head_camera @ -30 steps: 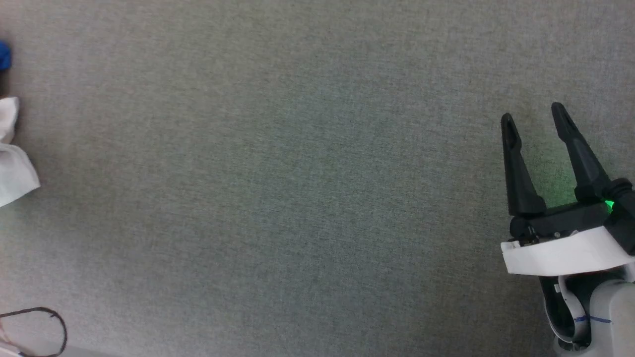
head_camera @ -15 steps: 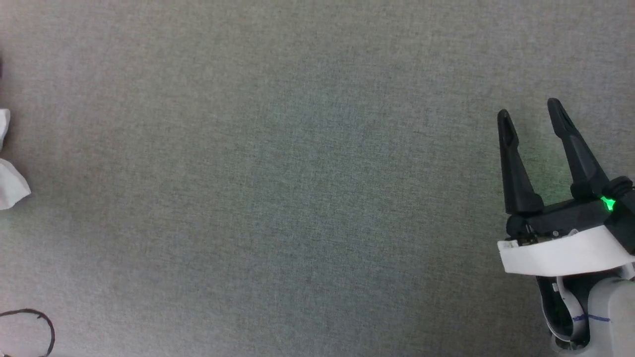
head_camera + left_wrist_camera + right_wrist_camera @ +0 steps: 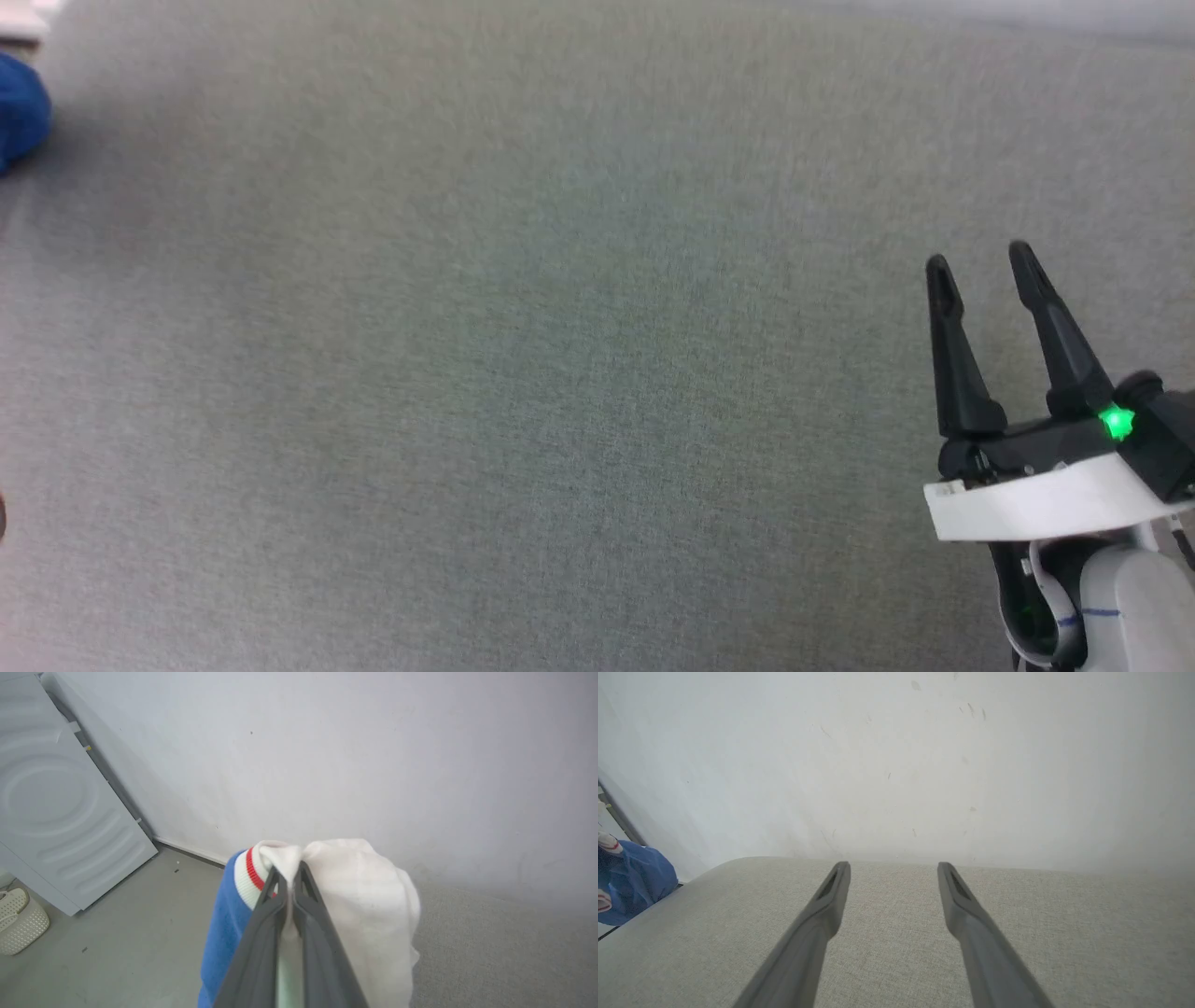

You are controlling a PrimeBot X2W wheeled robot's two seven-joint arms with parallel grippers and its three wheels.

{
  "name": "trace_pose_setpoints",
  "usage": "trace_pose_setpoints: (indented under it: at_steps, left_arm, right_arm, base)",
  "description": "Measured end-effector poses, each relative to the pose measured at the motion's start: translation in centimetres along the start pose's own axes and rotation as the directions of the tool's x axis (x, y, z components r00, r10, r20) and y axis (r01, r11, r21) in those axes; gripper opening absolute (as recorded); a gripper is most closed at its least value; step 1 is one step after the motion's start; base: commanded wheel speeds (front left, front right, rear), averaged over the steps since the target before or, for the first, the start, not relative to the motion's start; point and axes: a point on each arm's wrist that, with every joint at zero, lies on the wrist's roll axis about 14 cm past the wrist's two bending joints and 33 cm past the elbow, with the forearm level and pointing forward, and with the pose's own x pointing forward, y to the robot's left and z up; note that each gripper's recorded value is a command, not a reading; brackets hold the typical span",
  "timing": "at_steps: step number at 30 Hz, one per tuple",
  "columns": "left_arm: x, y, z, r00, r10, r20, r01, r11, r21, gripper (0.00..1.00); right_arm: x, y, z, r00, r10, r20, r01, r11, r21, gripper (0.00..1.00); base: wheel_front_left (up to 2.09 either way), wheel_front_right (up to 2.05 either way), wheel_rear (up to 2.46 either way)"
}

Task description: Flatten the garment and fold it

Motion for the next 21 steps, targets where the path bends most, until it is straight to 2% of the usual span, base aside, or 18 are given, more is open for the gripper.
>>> trace_pose_setpoints:
  at_steps: [3, 6, 13, 17, 21]
  left_arm:
    - [-0.7, -1.3, 4.6, 0.986, -0.040, 0.160, 0.042, 0.999, -0.005, 0.00]
    - [-1.9, -3.9, 8.1, 0.955, -0.099, 0.281, 0.111, 0.993, -0.028, 0.00]
    - [-6.4, -12.3, 14.5, 0.830, -0.250, 0.499, 0.327, 0.942, -0.072, 0.00]
    - [-9.9, -18.7, 15.8, 0.743, -0.367, 0.560, 0.477, 0.877, -0.057, 0.00]
    - [-14.3, -25.2, 16.2, 0.652, -0.490, 0.578, 0.630, 0.775, -0.053, 0.00]
  right_arm:
    - [-0.9, -0.1, 1.3, 0.999, -0.014, 0.032, 0.014, 1.000, 0.009, 1.00]
    - [-2.0, -0.5, 2.6, 0.998, -0.038, 0.059, 0.038, 0.999, 0.004, 1.00]
    - [-5.0, -1.7, 5.4, 0.988, -0.100, 0.116, 0.103, 0.995, -0.020, 1.00]
    - [-7.0, -3.1, 6.6, 0.978, -0.153, 0.140, 0.158, 0.987, -0.026, 1.00]
    - [-9.3, -4.7, 7.4, 0.963, -0.218, 0.160, 0.225, 0.974, -0.026, 1.00]
  base:
    - [0.00, 0.00, 0.00]
    - [0.00, 0.00, 0.00]
    - [0.00, 0.00, 0.00]
    - [0.00, 0.00, 0.00]
    - [0.00, 0.00, 0.00]
